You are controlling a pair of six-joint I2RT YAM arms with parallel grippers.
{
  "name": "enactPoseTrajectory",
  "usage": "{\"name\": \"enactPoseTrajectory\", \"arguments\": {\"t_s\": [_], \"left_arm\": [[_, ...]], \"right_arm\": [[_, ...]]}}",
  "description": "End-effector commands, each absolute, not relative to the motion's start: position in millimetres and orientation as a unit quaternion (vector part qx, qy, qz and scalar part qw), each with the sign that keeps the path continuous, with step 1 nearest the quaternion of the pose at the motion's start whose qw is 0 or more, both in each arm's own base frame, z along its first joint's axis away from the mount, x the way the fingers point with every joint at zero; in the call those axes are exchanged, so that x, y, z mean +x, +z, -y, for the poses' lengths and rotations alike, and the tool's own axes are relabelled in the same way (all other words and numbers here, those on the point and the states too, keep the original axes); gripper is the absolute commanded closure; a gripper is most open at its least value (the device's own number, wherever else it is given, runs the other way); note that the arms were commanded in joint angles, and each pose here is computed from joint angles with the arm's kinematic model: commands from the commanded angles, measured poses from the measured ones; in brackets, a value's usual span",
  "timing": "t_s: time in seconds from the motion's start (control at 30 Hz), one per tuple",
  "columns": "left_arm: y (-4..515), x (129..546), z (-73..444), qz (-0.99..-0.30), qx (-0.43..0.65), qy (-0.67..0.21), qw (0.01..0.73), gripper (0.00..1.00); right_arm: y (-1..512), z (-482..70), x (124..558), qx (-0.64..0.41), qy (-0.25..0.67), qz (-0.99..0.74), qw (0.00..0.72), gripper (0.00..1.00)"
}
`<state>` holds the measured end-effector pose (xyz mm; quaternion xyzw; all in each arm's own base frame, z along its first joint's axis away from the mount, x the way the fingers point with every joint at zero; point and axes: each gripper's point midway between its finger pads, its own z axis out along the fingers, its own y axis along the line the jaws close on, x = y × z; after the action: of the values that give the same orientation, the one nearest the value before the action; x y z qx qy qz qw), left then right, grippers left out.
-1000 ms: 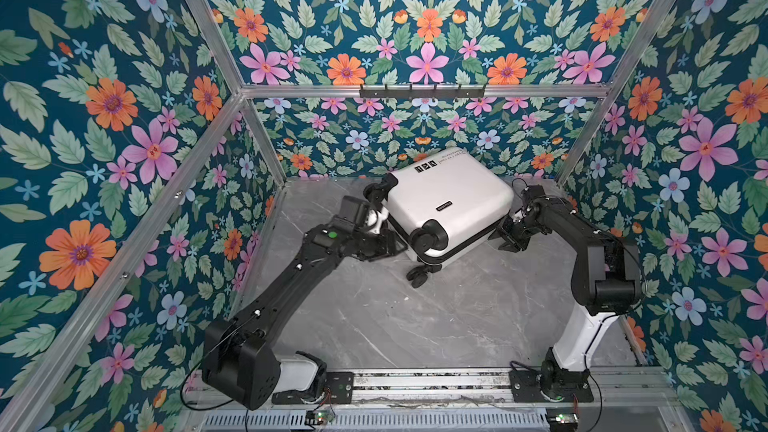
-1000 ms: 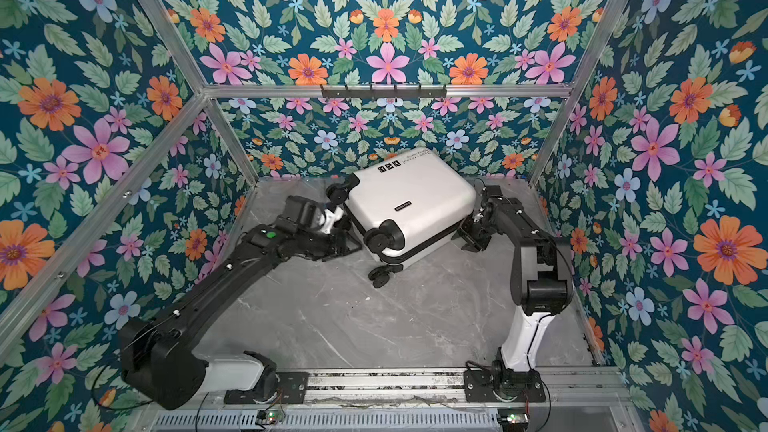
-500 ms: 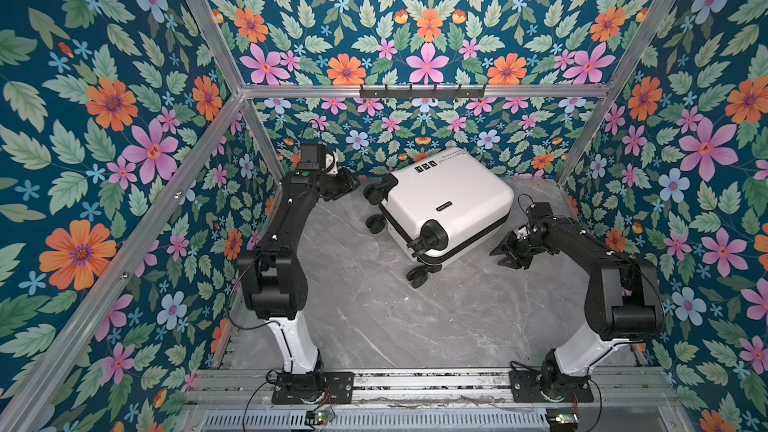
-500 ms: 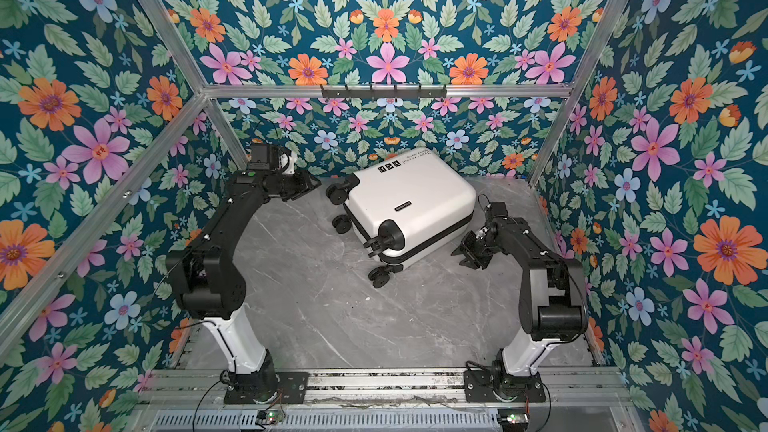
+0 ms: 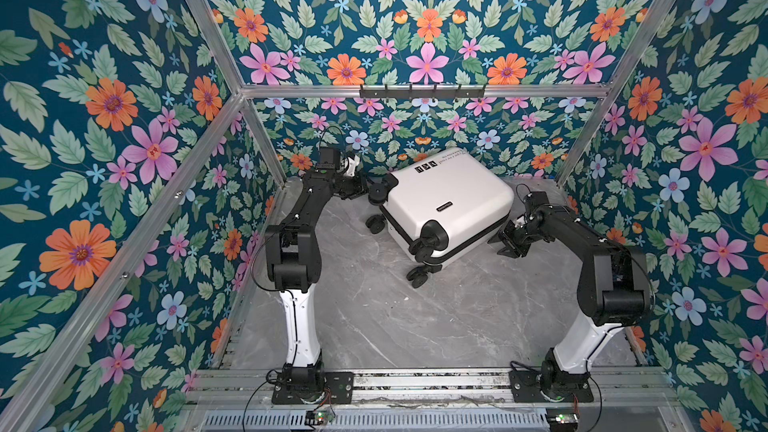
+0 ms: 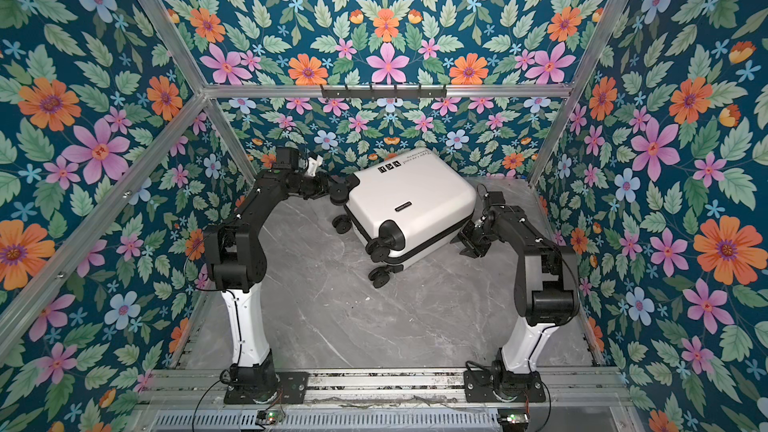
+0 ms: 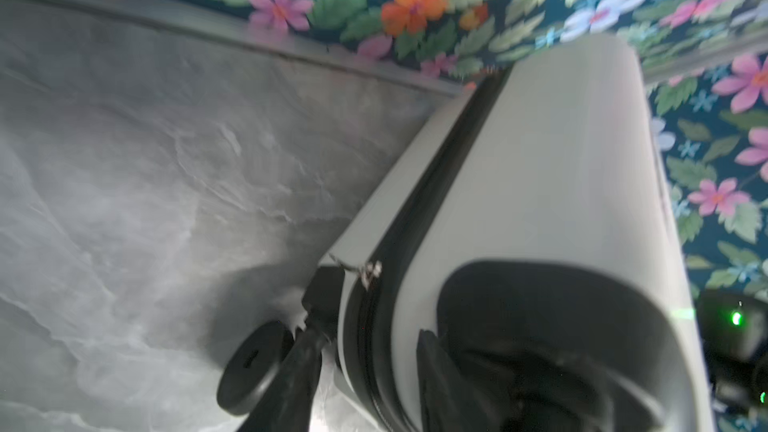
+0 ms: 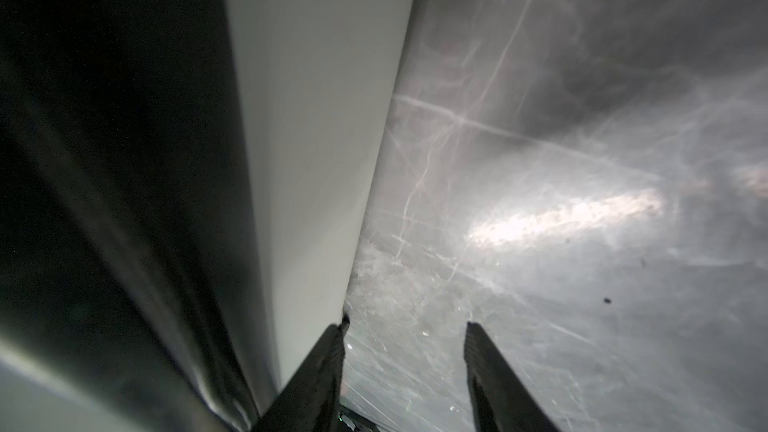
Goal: Pack the luggage
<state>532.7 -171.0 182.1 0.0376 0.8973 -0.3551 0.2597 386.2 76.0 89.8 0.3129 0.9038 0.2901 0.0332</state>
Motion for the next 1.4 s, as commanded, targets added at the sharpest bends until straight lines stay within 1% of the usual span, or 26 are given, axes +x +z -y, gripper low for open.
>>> {"name": "enactPoseTrajectory", "arguments": {"t_s": [0.0,0.13,0.33,0.47,0.53,0.67,0.83,1.0,1.07,1.17,1.3,1.33,1.37], "left_arm": [[185,503,193,-0.887,0.091,-0.382,0.243,0.58],[185,463,212,-0.89,0.12,-0.381,0.222,0.58],[191,409,254,-0.888,0.17,-0.377,0.199,0.59],[188,370,274,-0.891,0.185,-0.375,0.177,0.59],[185,355,273,-0.893,0.177,-0.376,0.174,0.59],[181,331,261,-0.897,0.158,-0.372,0.178,0.59],[185,318,261,-0.898,0.152,-0.371,0.184,0.58],[187,314,282,-0.893,0.159,-0.376,0.19,0.58],[188,312,291,-0.892,0.161,-0.376,0.193,0.58],[191,310,279,-0.901,0.142,-0.354,0.207,0.57],[197,308,238,-0.92,0.102,-0.296,0.237,0.56],[202,308,225,-0.921,0.09,-0.286,0.249,0.54],[205,308,216,-0.921,0.082,-0.28,0.257,0.5]], "right_arm": [[89,-61,394,0.338,0.278,-0.899,0.031,0.5],[93,-44,411,0.348,0.278,-0.894,0.039,0.5],[93,-38,427,0.325,0.26,-0.908,0.037,0.5],[92,-53,440,0.302,0.298,-0.905,0.025,0.51],[94,-68,446,0.283,0.318,-0.905,0.016,0.52],[100,-98,457,0.246,0.327,-0.913,0.007,0.52],[100,-115,468,0.244,0.342,-0.908,0.002,0.52],[102,-135,473,0.225,0.349,-0.91,-0.011,0.52],[104,-133,473,0.229,0.35,-0.908,-0.012,0.49],[105,-111,469,0.256,0.338,-0.905,-0.007,0.47],[109,-65,455,0.297,0.323,-0.898,0.018,0.43],[109,-51,448,0.307,0.318,-0.897,0.024,0.43],[109,-40,443,0.315,0.314,-0.895,0.028,0.43]]}}
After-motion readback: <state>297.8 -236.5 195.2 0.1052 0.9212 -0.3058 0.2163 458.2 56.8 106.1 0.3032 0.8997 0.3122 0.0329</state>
